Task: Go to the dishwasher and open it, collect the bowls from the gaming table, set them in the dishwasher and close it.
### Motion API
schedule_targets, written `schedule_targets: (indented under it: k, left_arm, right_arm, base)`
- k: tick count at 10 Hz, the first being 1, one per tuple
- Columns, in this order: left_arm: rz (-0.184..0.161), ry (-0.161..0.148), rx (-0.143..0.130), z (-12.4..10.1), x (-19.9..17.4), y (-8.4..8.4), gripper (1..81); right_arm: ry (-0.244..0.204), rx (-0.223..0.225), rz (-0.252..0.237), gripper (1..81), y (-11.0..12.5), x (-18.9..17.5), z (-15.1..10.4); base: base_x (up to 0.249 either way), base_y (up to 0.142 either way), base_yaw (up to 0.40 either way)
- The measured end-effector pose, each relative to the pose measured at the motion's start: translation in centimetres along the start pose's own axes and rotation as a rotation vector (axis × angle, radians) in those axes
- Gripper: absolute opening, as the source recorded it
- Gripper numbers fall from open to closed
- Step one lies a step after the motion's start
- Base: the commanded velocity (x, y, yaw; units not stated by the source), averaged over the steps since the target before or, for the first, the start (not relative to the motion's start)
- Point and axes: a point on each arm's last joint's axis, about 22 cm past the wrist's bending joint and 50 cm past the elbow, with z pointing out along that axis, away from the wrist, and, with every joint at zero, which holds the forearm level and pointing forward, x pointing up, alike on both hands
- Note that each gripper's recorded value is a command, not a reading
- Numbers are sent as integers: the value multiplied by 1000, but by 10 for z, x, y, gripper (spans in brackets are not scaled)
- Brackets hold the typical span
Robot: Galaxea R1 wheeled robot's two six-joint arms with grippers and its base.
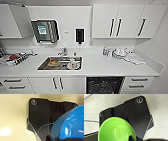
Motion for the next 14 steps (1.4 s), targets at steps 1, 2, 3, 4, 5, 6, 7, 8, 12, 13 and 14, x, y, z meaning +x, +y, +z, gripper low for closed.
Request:
schedule_targets:
  k: [1,2,3,4,5,6,7,8,12,13,14]
  left_arm:
    - [-6,-13,0,-1,-7,-2,10]
    - [-17,-33,3,-5,-18,-8,10]
    - [-28,-52,8,-10,-27,-17,10]
    - [-49,-67,8,-15,-31,-25,10]
    - [-62,-83,-7,-18,-35,-25,10]
    - [-81,-102,-32,-22,-40,-21,10]
    - [-100,-122,-61,-25,-47,-14,10]
    - [-121,-142,-84,-31,-52,-12,10]
    - [-197,-185,-87,-61,-38,-52,10]
    - [-217,-163,-89,-58,-16,-58,10]
    - [-228,-133,-85,-57,8,-67,10]
  right_arm:
    - [-18,14,10,10,0,-7,-7]
    - [-47,10,23,10,7,-18,-14]
    - [-75,-5,35,10,17,-29,-20]
    - [-96,-18,47,10,21,-38,-22]
    - [-119,-22,58,10,21,-46,-22]
    - [-139,-32,67,10,24,-52,-24]
    - [-161,-42,77,10,28,-59,-26]
    - [-179,-50,86,10,30,-65,-27]
    - [-246,-72,116,10,36,-87,-34]
    - [-244,-76,115,10,38,-84,-34]
    - [-243,-79,114,10,40,-83,-35]
  base:
    - [0,0,0]
    - [0,0,0]
    - [0,0,0]
    - [0,0,0]
    - [0,0,0]
    - [0,0,0]
    - [0,0,0]
    - [0,0,0]
    - [0,0,0]
    - [0,0,0]
    - [0,0,0]
